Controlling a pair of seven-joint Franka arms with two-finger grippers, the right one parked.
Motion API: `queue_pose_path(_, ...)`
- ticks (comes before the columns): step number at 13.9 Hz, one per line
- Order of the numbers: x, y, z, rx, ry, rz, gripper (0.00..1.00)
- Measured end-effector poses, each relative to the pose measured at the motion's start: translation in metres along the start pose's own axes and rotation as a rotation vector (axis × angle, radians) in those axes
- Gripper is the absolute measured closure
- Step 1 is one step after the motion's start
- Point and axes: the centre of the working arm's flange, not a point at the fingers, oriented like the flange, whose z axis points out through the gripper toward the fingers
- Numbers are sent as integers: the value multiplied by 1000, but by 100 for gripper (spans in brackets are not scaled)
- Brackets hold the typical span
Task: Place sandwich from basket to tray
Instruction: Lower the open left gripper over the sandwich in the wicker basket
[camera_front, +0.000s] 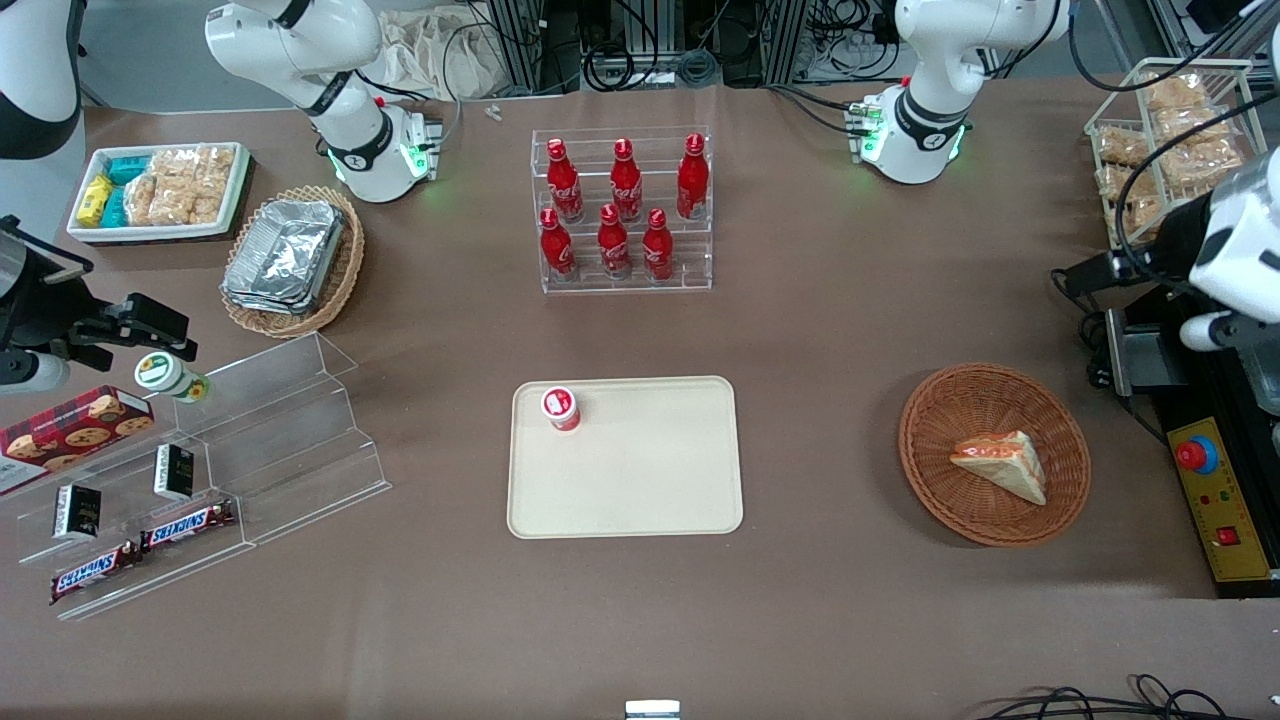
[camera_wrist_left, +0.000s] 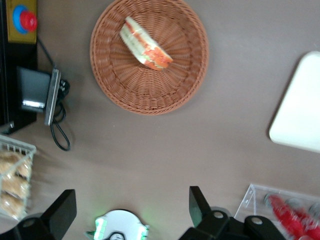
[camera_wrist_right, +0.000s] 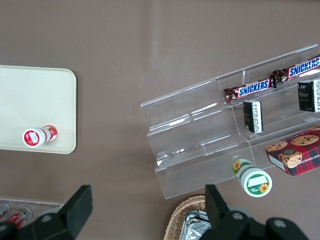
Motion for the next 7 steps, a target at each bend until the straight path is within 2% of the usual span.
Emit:
queue_pose_path(3,34,-25,27,-5,15,-180,0)
queue_pose_path(7,69,-41,85,-40,87,-447,0)
